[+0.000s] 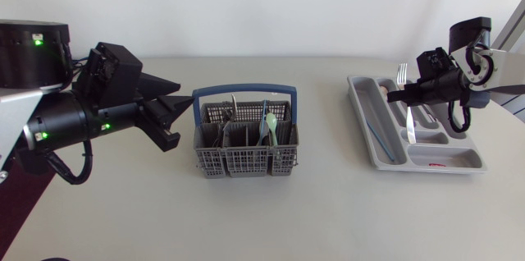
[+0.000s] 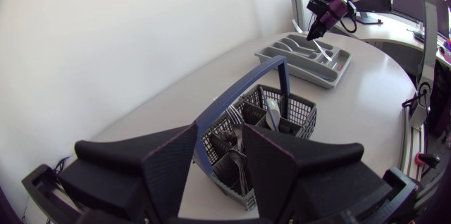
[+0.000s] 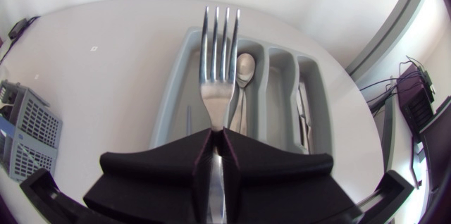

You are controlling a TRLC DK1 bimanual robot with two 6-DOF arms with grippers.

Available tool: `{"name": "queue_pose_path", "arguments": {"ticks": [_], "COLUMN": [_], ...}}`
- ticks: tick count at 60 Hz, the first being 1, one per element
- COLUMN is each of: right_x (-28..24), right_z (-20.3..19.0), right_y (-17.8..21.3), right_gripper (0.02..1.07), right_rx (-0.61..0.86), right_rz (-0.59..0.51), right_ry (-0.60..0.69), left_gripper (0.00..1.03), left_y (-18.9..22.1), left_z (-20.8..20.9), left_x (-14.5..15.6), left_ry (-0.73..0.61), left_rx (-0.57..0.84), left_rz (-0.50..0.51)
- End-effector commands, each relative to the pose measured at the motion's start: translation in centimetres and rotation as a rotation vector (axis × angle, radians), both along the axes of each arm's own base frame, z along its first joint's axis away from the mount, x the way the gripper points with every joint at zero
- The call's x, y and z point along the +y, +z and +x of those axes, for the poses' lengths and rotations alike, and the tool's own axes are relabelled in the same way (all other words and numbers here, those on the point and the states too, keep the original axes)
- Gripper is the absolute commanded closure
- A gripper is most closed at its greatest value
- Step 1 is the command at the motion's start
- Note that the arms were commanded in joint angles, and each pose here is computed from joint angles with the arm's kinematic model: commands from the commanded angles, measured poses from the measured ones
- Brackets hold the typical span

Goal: Sort the cutlery from the basket into the organizer compartments.

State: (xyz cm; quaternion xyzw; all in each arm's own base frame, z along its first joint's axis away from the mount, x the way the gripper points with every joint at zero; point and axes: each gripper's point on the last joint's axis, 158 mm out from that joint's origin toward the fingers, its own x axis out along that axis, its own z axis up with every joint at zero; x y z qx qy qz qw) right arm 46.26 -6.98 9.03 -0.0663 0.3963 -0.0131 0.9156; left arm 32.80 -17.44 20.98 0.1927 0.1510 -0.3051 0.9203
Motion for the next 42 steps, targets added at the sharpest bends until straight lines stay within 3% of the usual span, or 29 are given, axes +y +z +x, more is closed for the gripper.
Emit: {"name": "queue_pose_path", "arguments": {"ticks": [1, 42], "right_x": [-1.5, -10.8], "right_z": [1.3, 8.6], "right_y": [-0.3, -3.4], "right_gripper": [1.01, 1.01], "right_rx": [0.001, 0.065], "right_rz": [-0.001, -0.05], "right_ry": [-0.038, -0.157], "left_gripper": [0.58, 0.58], "left_y": [-1.2, -2.4], "left_z": [-0.2, -0.8], "left_x": [-0.2, -0.8], "left_ry": [-0.013, -0.047], "left_rx": [0.006, -0.004], "left_rz": [0.028, 0.084]}}
